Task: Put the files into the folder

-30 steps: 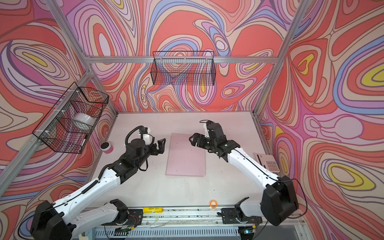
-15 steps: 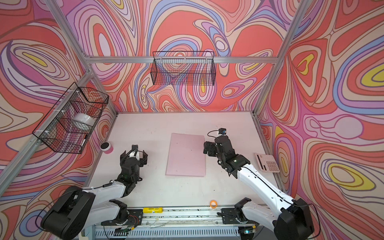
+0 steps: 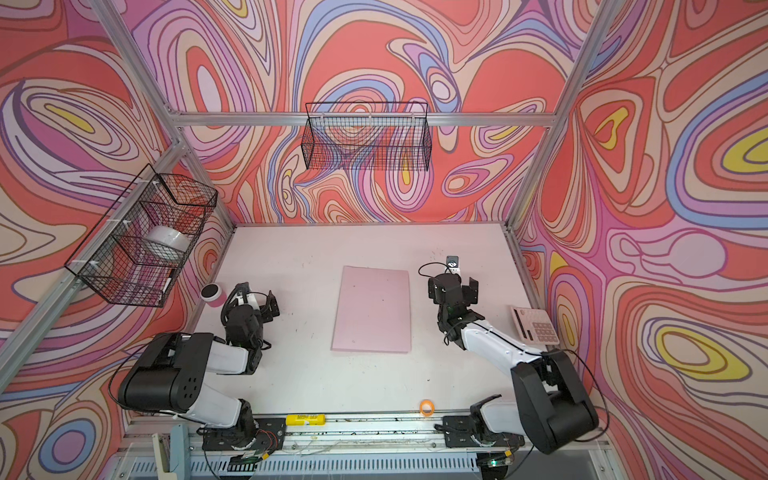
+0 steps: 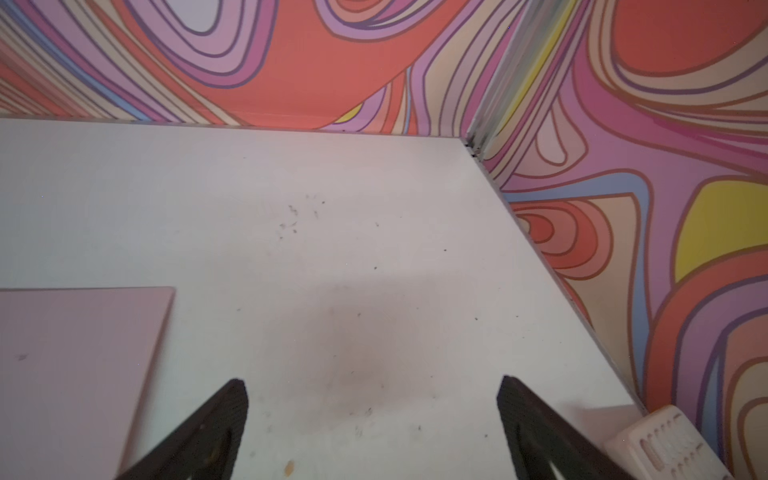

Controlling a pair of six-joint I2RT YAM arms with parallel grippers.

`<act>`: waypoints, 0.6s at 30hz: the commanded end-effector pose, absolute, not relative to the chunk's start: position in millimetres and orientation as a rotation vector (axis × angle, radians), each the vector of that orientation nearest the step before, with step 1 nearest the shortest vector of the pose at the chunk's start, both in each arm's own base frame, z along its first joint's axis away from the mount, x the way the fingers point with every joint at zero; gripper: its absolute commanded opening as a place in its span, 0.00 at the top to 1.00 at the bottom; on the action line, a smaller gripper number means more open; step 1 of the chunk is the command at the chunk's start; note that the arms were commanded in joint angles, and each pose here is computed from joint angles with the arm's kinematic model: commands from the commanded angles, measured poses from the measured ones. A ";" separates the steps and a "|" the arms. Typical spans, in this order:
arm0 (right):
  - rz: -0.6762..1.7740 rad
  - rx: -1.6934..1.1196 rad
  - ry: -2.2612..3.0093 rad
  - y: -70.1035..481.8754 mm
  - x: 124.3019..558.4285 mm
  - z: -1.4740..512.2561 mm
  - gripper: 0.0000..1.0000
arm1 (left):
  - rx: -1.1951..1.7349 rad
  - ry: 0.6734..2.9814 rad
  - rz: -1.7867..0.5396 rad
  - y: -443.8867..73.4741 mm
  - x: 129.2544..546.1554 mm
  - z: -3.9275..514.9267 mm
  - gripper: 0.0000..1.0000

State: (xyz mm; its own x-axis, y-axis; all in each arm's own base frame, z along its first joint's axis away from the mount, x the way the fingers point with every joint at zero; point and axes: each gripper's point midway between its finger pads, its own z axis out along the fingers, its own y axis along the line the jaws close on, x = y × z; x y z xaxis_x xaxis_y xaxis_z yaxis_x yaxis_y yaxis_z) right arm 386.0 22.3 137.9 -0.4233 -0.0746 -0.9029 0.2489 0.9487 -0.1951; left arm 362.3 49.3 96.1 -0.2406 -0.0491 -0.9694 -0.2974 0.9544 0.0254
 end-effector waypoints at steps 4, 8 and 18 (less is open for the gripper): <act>-0.332 0.219 1.764 -15.7 411.8 123.8 0.02 | -0.256 1.807 0.159 40.8 367.2 98.7 0.00; -0.248 0.214 1.740 -19.2 409.4 117.4 0.02 | -0.254 1.782 0.158 40.8 367.9 100.9 0.00; -0.130 0.153 1.829 -18.3 422.9 95.9 0.01 | -0.214 1.863 0.142 34.4 380.7 94.0 0.00</act>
